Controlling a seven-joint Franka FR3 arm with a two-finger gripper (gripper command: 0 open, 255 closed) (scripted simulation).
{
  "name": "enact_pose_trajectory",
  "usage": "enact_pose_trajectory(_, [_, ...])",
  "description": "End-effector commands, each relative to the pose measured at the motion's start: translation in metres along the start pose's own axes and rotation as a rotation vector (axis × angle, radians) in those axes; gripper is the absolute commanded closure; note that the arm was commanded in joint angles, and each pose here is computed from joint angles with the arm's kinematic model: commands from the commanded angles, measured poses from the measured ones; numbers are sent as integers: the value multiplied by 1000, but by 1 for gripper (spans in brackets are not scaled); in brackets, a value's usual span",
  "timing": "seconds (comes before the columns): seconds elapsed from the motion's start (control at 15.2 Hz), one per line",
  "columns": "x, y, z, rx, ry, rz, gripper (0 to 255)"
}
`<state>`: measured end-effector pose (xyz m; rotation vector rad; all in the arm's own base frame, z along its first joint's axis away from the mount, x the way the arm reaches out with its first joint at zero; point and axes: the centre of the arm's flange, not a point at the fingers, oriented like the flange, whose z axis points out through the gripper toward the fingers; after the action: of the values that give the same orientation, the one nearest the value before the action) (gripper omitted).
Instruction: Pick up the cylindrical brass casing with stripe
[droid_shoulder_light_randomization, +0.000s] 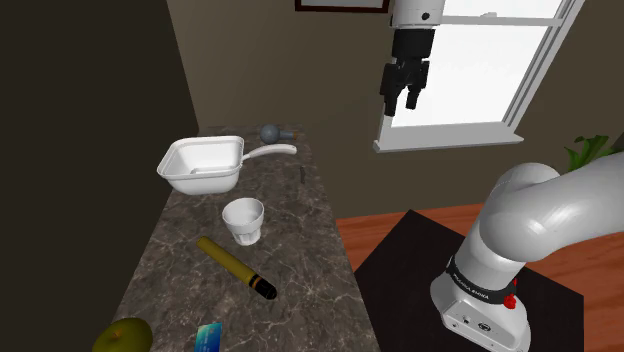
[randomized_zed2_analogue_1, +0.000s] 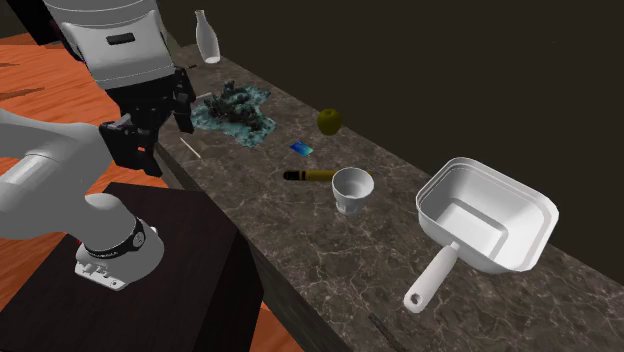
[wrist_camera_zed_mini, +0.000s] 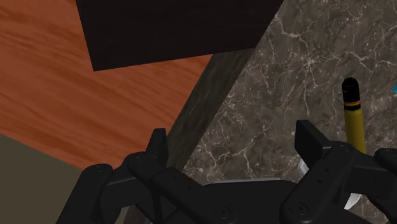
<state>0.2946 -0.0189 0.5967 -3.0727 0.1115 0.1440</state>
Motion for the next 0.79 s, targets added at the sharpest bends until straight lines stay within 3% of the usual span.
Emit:
enact_pose_trajectory(0.0, [0,0,0,0,0,0,0])
enact_pose_trajectory(0.73, [56,-94,97,-19,21,-53,0])
